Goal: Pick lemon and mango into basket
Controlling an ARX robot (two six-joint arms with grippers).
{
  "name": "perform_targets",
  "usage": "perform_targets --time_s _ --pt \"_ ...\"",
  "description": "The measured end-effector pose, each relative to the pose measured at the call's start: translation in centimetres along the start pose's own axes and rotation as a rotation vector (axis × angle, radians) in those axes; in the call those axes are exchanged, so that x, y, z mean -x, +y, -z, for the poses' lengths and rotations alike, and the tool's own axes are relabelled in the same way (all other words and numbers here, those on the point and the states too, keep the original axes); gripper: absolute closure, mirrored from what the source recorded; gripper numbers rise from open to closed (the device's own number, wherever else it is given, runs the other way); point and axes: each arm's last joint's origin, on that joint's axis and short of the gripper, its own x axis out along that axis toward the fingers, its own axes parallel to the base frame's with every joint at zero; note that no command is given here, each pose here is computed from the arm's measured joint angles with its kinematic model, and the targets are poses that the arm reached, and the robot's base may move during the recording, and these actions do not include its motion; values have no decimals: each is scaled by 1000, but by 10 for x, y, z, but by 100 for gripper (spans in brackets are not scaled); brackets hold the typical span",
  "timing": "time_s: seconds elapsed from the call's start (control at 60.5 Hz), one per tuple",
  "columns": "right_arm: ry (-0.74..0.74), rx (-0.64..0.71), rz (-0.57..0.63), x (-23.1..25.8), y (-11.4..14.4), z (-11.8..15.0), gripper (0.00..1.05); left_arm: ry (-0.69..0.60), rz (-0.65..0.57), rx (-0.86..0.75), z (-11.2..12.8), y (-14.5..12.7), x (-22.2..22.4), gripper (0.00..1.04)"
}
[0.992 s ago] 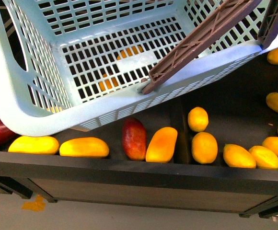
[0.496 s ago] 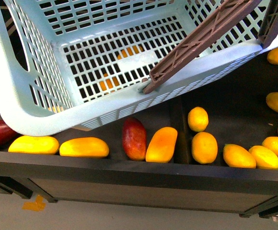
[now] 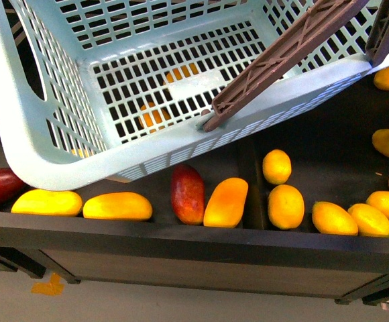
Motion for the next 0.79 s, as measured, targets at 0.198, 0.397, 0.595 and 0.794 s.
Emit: perform_targets --time_s 0.198,0.397,0.595,0.794 --pt "28 6 3 -11 0 8 9 -1 -1 0 0 0 0 89" --pt "42 18 6 -19 6 11 9 1 0 0 0 0 0 89" --pt "39 21 7 -26 10 6 13 0 0 0 0 0 0 89" --pt "50 24 14 -29 7 7 38 0 -1 0 0 0 0 89"
